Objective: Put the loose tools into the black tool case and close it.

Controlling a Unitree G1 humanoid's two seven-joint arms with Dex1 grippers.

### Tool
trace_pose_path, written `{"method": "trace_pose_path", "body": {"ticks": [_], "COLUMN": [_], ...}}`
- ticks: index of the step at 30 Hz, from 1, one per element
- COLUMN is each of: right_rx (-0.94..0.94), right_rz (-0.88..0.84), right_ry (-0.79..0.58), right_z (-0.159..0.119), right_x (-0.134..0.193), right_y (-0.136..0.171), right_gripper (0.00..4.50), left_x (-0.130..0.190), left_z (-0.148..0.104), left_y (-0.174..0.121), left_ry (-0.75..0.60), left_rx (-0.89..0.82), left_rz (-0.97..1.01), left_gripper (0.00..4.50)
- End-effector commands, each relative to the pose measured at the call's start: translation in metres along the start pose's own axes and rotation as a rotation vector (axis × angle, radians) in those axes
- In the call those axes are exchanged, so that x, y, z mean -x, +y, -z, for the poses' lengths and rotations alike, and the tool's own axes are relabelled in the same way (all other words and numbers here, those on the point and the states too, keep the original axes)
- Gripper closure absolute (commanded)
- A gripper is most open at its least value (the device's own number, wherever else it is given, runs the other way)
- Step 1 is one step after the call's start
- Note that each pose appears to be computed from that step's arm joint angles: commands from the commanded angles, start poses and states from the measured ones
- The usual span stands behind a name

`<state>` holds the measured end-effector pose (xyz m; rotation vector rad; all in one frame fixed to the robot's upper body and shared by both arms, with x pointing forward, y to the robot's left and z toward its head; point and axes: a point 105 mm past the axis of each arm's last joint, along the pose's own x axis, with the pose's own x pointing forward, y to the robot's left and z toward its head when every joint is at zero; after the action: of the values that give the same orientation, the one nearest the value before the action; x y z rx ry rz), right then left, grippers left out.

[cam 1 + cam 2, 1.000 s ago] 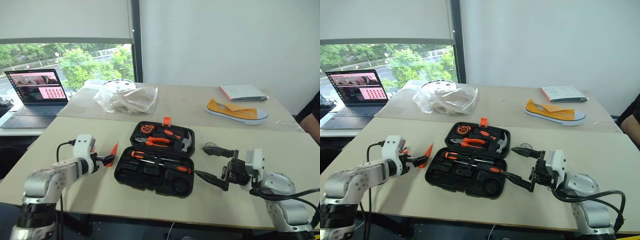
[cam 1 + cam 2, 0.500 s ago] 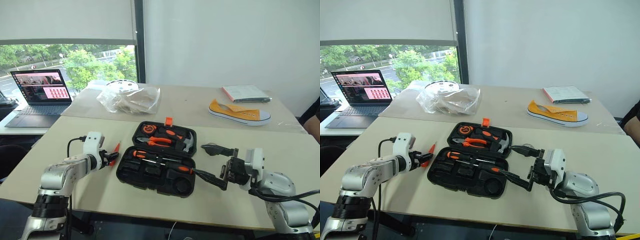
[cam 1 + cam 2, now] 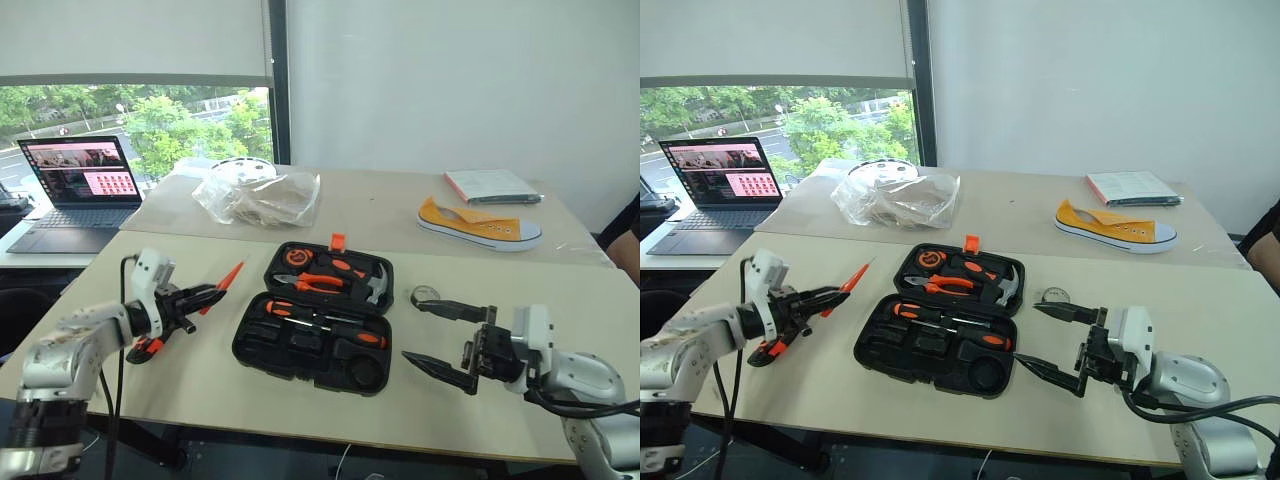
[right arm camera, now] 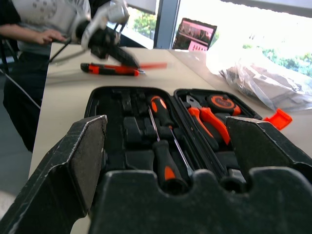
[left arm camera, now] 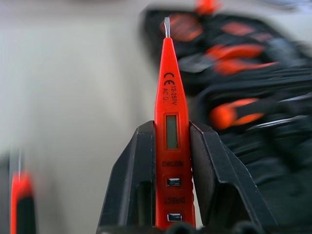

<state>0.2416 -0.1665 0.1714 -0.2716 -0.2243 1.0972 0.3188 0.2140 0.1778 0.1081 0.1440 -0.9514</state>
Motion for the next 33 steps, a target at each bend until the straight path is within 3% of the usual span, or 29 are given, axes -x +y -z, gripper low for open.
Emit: {"method": "trace_pose_path", "body": {"ticks": [1, 6, 12, 19, 23, 33], "right_rx": [0.040, 0.029, 0.014, 0.012, 0.010, 0.011], "right_rz": [0.004, 0.025, 0.046, 0.064, 0.069, 0.071], "right_ry": [-0.012, -0.009, -0.005, -0.004, -0.004, -0.002], "right_z": [-0.011, -0.011, -0.010, -0.012, -0.012, -0.011], "right_x": [0.004, 0.007, 0.009, 0.009, 0.009, 0.008], "right_y": [-0.001, 0.006, 0.014, 0.017, 0.018, 0.017], "right_gripper": [0.00, 0.00, 0.00, 0.00, 0.00, 0.00], "left_x": [-0.013, -0.042, -0.066, -0.074, -0.087, -0.076], "left_z": [-0.010, 0.008, 0.022, 0.035, 0.031, 0.045], "left_y": [-0.023, -0.027, -0.027, -0.028, -0.022, -0.023], "left_ry": [0.056, 0.283, 0.394, 0.468, 0.471, 0.597], "left_rx": [-0.182, -0.472, -0.590, -0.631, -0.640, -0.667], "left_rz": [0.273, 0.480, 0.566, 0.620, 0.545, 0.620], "left_gripper": [3.57, 3.57, 3.57, 3.57, 3.57, 3.57]}}
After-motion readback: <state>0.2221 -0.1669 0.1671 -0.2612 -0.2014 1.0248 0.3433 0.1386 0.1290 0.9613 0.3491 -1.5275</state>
